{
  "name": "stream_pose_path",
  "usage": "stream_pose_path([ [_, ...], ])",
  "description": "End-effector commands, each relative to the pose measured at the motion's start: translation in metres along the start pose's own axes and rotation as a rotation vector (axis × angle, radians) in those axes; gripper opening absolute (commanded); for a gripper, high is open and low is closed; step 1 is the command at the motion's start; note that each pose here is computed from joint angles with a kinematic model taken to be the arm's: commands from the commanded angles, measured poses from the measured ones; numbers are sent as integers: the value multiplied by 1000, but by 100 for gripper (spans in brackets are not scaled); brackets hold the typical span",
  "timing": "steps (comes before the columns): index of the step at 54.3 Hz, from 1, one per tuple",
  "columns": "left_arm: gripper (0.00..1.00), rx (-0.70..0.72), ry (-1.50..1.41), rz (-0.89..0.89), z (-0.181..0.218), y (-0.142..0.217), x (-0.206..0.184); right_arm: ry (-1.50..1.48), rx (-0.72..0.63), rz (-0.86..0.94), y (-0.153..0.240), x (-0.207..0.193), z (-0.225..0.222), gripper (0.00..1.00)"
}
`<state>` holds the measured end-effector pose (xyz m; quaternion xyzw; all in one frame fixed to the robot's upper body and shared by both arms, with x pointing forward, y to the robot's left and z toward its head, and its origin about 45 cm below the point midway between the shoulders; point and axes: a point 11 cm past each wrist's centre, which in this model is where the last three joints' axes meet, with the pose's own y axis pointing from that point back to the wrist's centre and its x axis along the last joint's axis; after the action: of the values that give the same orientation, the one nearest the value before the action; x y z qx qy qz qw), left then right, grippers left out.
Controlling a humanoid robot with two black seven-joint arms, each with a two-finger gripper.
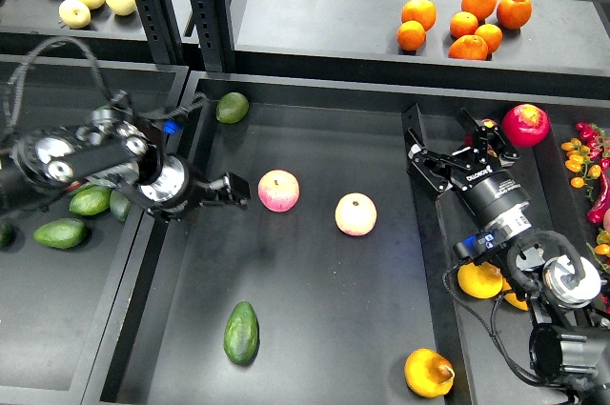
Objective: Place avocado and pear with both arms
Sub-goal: 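Swing the left gripper out, then over the dark green avocado nearest the robot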
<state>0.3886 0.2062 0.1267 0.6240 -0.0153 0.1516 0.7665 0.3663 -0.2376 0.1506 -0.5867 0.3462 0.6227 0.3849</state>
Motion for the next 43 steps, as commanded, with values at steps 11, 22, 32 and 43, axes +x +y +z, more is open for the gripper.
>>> stream_pose_path([
  [11, 100, 75, -114, -57, 10, -26, -30, 4, -4, -8, -3, -3, 0, 100],
  [22, 100, 104, -150, -77, 6, -33, -40, 7, -6, -13, -4, -5, 0, 100],
  [32, 100, 122, -174, -95, 5, -38, -49, 7, -6, -13, -4, -5, 0, 100],
  [43, 100, 126, -171, -116, 2, -44, -58, 8, -7, -15, -6, -7, 0, 100],
])
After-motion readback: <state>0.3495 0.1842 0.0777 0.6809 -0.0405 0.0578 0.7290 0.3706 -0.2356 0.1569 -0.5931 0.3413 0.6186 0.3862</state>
